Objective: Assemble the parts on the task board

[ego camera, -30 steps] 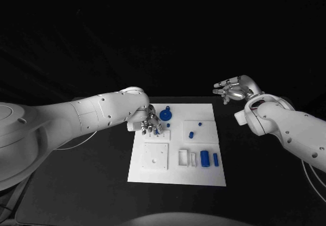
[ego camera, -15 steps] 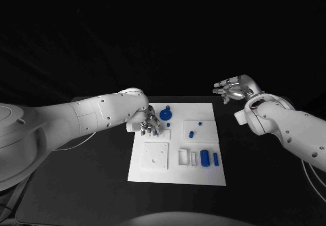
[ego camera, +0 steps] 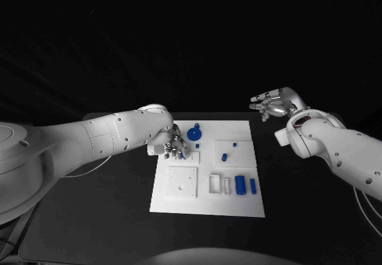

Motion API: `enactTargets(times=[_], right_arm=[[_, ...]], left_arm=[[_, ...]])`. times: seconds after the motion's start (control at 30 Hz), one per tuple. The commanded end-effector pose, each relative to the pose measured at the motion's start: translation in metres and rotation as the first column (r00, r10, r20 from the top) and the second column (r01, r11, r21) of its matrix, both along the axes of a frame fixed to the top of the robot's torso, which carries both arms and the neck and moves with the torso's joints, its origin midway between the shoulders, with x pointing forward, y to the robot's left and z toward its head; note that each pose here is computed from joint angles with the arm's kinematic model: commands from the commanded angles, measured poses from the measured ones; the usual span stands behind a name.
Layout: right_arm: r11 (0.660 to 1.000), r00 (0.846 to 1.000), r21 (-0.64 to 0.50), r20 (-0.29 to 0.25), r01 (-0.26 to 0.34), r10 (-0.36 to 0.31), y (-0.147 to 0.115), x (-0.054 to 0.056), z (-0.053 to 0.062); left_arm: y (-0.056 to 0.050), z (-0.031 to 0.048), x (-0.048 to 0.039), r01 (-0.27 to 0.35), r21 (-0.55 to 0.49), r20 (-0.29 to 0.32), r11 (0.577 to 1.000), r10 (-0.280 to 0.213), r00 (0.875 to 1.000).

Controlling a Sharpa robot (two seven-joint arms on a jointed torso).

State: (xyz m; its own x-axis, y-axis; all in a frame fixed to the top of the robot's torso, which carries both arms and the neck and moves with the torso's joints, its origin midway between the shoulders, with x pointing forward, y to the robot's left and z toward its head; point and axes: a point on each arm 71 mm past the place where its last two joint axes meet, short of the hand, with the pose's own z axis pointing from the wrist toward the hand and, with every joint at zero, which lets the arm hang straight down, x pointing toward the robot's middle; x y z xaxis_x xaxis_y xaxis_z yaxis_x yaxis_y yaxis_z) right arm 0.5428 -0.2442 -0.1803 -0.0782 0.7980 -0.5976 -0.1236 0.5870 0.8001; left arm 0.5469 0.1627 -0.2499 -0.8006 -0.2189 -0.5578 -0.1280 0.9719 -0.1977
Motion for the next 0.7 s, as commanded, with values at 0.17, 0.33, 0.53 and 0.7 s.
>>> enactTargets(times=[0.17,0.33,0.53,0.7], right_arm=[[1.0,1.0,-0.004,0.0,-0.011,0.011,0.0015,-0.0001,0.0001],[1.0,1.0,-0.005,-0.001,-0.011,0.011,0.0013,-0.0001,0.0001],[1.0,1.0,-0.005,0.0,-0.011,0.011,0.0011,-0.0001,0.0001],[1.0,1.0,-0.005,-0.001,-0.012,0.012,0.0014,0.0,0.0]], left_arm=[[-0.0009,-0.004,-0.0017,-0.001,-0.006,0.01,1.0,0.001,1.0],[-0.0013,-0.0049,-0.0025,0.001,-0.009,0.01,1.0,-0.001,1.0],[-0.001,-0.0051,-0.0028,0.001,-0.012,0.011,1.0,-0.001,1.0],[-0.0018,-0.0053,-0.0035,0.006,-0.013,0.01,1.0,-0.006,1.0]])
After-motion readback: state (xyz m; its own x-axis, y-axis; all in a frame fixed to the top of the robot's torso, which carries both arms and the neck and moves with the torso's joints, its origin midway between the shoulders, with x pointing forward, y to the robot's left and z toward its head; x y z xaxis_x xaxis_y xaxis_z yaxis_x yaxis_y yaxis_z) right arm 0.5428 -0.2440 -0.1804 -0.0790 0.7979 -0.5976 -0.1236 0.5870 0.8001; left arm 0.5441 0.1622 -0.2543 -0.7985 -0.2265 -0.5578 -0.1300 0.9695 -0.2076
